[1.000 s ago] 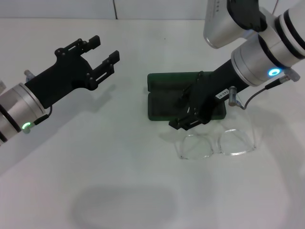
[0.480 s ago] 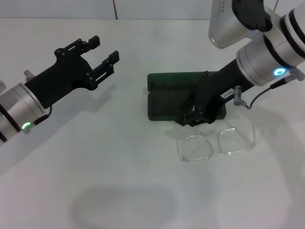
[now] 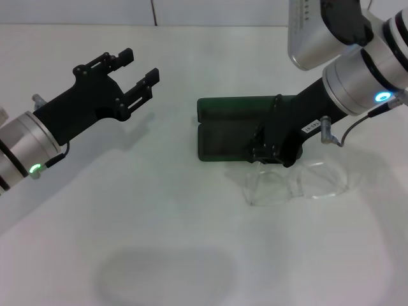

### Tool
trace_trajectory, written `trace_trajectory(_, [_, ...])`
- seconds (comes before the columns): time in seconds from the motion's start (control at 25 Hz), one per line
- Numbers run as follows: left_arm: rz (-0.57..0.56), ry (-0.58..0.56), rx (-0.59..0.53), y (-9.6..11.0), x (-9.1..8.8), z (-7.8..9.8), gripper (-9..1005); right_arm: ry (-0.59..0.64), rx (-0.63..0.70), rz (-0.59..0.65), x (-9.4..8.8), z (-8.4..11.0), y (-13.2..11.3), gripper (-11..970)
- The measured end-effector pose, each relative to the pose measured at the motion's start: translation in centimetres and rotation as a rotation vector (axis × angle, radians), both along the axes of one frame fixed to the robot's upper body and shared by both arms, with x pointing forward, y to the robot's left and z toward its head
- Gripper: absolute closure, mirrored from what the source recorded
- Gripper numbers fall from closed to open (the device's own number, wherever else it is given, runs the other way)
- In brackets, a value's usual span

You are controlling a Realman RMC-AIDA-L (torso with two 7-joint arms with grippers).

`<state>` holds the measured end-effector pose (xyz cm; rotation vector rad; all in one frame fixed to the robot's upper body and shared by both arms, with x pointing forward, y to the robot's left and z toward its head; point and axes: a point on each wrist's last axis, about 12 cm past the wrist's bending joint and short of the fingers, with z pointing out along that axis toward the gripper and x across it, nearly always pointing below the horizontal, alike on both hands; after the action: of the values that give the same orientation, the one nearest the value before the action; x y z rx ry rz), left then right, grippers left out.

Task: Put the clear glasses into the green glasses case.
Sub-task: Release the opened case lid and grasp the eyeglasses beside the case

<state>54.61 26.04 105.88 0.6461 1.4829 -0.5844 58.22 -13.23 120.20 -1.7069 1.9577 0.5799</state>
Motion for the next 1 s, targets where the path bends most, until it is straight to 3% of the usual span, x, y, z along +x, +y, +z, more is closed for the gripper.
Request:
trace_trajectory(0.28, [0.001, 0.001, 0.000, 0.0, 0.0, 0.0, 403, -0.012, 0.033, -0.027, 0.3, 0.8, -0.7, 872])
trace_trajectory(1.0, [-0.009, 0.013, 0.004, -0.1, -0.3, -0.3, 403, -0.106, 0.173, -0.044, -1.1, 2.7, -3.9, 847])
